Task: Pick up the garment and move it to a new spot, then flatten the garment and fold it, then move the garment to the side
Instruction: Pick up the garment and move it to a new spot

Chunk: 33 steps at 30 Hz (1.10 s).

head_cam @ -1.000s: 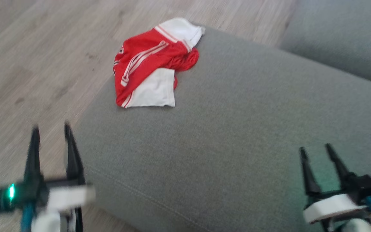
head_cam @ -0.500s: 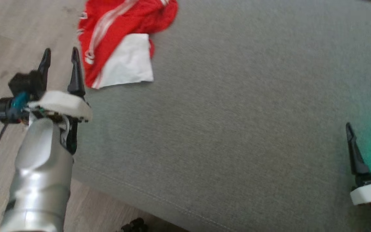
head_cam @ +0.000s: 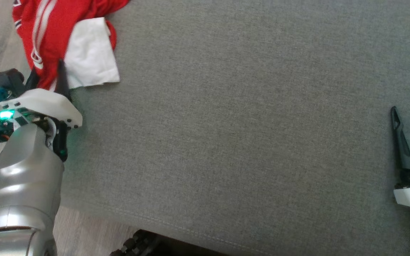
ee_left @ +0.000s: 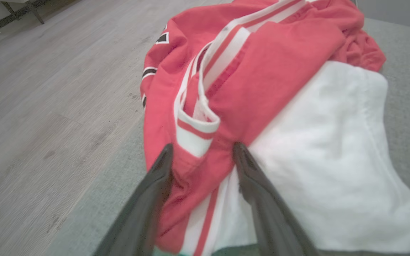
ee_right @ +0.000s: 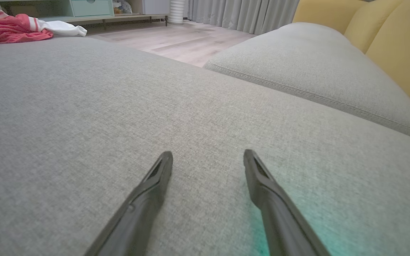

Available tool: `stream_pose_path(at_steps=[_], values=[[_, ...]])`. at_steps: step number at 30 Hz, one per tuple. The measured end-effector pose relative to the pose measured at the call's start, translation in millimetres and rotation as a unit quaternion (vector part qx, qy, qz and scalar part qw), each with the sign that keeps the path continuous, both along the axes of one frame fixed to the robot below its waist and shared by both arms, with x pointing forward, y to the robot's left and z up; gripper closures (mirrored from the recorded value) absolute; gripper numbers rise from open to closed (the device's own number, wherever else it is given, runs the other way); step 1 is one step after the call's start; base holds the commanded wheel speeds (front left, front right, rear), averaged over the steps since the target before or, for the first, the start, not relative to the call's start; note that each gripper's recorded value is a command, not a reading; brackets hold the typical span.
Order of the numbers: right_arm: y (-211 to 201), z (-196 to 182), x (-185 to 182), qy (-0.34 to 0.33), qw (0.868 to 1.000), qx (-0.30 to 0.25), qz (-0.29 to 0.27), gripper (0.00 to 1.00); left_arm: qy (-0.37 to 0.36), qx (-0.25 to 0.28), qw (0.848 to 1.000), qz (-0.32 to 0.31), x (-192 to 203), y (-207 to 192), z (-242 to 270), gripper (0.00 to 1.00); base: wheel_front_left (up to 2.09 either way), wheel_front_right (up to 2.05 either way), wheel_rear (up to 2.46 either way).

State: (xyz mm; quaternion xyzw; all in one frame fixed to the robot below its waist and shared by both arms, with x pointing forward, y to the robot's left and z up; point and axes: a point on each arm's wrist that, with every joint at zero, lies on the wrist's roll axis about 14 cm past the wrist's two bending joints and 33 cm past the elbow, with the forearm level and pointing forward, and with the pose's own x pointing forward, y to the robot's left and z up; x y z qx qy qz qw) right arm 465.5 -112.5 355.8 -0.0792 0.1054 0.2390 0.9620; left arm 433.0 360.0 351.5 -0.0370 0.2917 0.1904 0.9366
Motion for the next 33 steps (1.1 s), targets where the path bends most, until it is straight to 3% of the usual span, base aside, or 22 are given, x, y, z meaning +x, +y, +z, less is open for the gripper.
stream_pose_path(at_steps=[1, 3, 11, 19, 24, 33], values=[[-1, -1, 0, 0.0, 1.0, 0.0, -0.002, 0.0, 0.001, 0.0, 1.0, -0.002, 2, -1, -2, 0.53, 0.0, 0.0, 0.0], [-3, -2, 2, 0.0, 1.0, 0.0, -0.003, 0.0, -0.007, -0.001, 1.0, -0.001, 8, -2, -4, 1.0, 0.0, 0.0, 0.0], [-4, -1, 5, -0.005, 1.0, -0.002, -0.006, 0.0, -0.073, 0.047, 0.995, -0.054, 46, -5, 36, 1.0, 0.0, 0.0, 0.0], [14, 26, -11, -0.006, 0.999, 0.033, -0.03, 0.0, -0.223, 0.118, 0.956, -0.147, 91, -32, 158, 1.0, 0.0, 0.0, 0.0], [16, 69, -38, -0.033, 0.995, 0.067, -0.06, 0.0, -0.31, 0.167, 0.905, -0.237, 100, -83, 250, 1.0, 0.0, 0.0, 0.0], [-36, 111, -101, -0.078, 0.982, 0.08, -0.152, 0.0, -0.461, 0.136, 0.797, -0.367, 91, -226, 399, 1.0, 0.0, 0.0, 0.0]])
